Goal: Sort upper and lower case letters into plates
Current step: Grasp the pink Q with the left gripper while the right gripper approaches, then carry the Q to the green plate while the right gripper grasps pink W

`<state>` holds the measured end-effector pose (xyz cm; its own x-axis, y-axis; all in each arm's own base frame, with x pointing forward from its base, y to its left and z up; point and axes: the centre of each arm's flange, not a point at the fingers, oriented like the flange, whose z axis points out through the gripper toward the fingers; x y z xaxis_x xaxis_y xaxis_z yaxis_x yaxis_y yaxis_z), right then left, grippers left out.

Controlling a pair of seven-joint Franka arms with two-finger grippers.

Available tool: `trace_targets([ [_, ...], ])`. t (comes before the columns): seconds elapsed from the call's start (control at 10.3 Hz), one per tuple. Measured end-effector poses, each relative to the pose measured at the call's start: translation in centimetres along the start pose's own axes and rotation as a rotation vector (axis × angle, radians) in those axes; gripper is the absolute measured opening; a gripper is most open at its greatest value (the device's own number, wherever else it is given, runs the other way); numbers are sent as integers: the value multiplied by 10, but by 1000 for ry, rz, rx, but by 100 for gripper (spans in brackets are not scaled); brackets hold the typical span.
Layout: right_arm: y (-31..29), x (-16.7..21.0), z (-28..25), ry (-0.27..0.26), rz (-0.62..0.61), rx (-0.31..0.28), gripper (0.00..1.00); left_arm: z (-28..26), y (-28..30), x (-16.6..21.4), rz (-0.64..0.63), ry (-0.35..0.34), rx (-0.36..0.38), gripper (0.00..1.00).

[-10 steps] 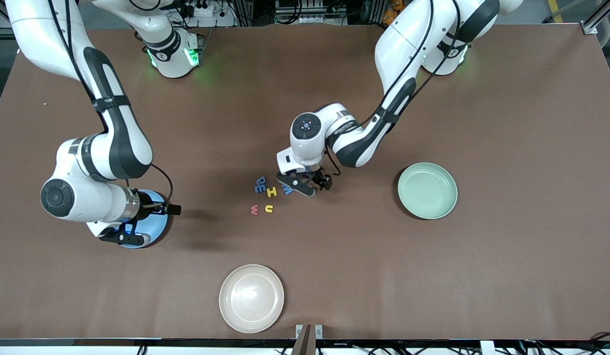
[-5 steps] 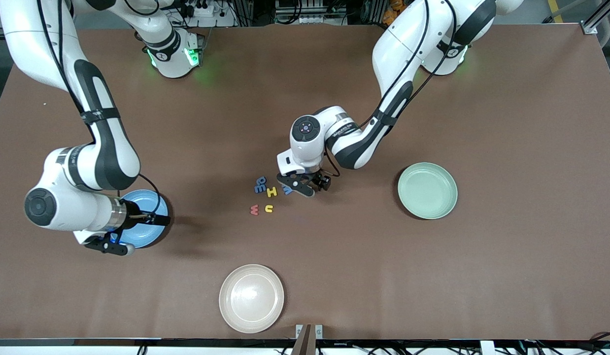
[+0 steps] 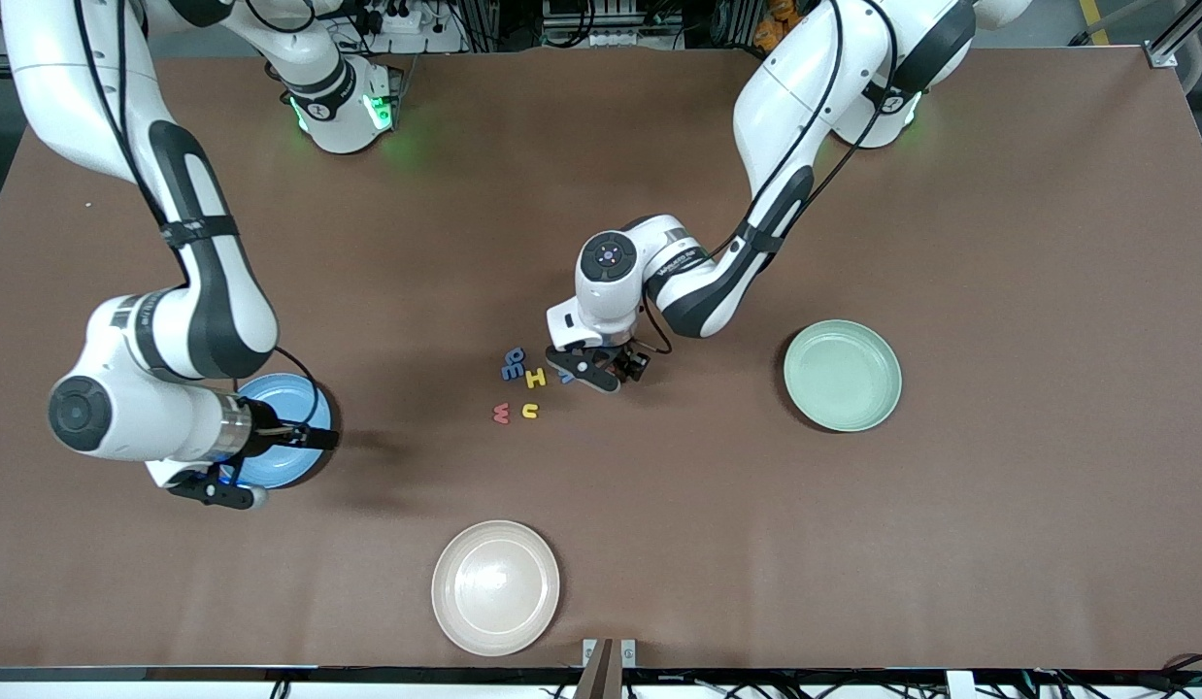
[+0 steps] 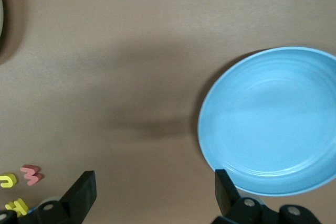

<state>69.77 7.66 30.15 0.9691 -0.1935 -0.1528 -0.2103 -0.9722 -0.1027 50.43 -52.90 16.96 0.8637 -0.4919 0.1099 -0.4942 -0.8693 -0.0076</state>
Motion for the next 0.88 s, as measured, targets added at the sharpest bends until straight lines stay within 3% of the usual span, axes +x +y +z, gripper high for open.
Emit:
trace_targets([
  [0.29,-39,-4,41,54,45,14,100,-1,0,5,-4,11,-5,67],
  [0.39,-59,-10,66,70,35,16,100,-2,1,6,-4,14,-6,57],
  [0.49,-77,-18,89,71,20,13,100,-2,1,6,-4,15,-6,56],
  [0.68,-103,-31,106,62,-19,5,100,-4,2,7,-3,18,-8,36],
  [0.88,-127,-44,108,61,-58,3,100,-4,1,7,-4,16,-6,36],
])
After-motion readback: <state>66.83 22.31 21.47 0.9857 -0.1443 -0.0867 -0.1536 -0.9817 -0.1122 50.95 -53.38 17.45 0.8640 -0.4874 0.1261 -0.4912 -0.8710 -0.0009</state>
